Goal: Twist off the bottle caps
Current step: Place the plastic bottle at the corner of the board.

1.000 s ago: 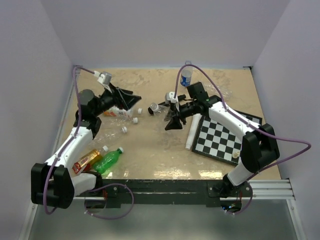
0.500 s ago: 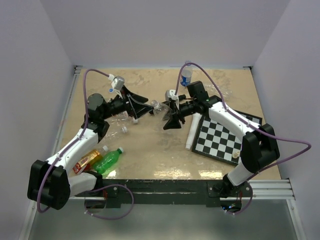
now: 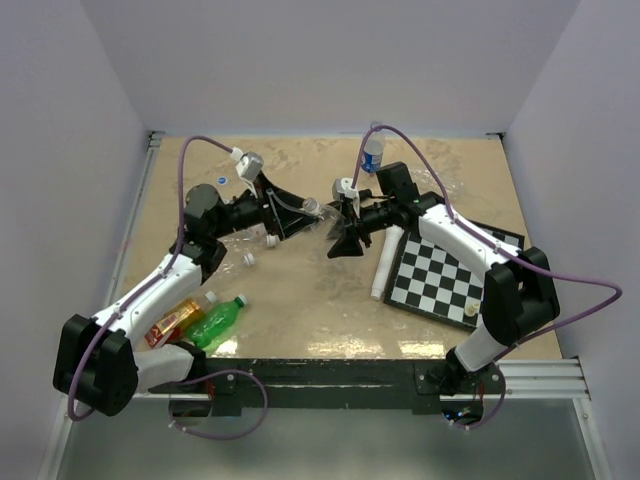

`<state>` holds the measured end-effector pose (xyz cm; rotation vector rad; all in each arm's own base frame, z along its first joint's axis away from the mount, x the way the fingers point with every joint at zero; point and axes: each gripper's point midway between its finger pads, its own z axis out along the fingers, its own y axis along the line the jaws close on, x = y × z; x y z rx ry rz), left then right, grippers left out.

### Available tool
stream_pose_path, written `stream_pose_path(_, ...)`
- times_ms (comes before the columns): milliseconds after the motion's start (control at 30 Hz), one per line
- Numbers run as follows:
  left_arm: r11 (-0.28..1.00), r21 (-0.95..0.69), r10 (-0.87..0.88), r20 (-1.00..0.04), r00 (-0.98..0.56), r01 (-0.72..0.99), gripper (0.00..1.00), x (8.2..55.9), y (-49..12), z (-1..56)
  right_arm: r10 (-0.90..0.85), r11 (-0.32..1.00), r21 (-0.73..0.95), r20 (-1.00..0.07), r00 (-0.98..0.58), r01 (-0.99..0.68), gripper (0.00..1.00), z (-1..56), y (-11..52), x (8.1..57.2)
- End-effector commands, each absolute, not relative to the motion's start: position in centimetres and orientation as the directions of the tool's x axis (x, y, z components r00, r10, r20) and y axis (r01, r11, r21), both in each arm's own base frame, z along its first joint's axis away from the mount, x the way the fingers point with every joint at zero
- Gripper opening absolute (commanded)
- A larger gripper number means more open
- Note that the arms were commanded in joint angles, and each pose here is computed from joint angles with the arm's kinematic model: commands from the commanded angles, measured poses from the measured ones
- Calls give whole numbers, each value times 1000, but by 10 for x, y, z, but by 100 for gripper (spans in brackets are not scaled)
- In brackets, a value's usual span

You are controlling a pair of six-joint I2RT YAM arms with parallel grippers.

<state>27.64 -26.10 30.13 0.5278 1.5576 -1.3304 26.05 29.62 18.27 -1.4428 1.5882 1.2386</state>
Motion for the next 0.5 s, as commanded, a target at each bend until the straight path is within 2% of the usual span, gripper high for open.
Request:
stream_pose_path(0, 333, -432, -260, -896, -359, 838, 79, 286, -269, 318, -347, -53, 190, -924, -160, -980, 11, 188, 297, 263)
stream_pose_path(167, 357, -430, -257, -899, -355, 829, 69, 293, -273, 320, -353, -50, 191, -922, -161, -980, 11, 185, 297, 264)
stream_pose_path(467, 386, -427, -222, -903, -367, 818, 59, 301, -279, 312, -359, -44, 182, -920, -154, -982, 11, 184, 296, 265)
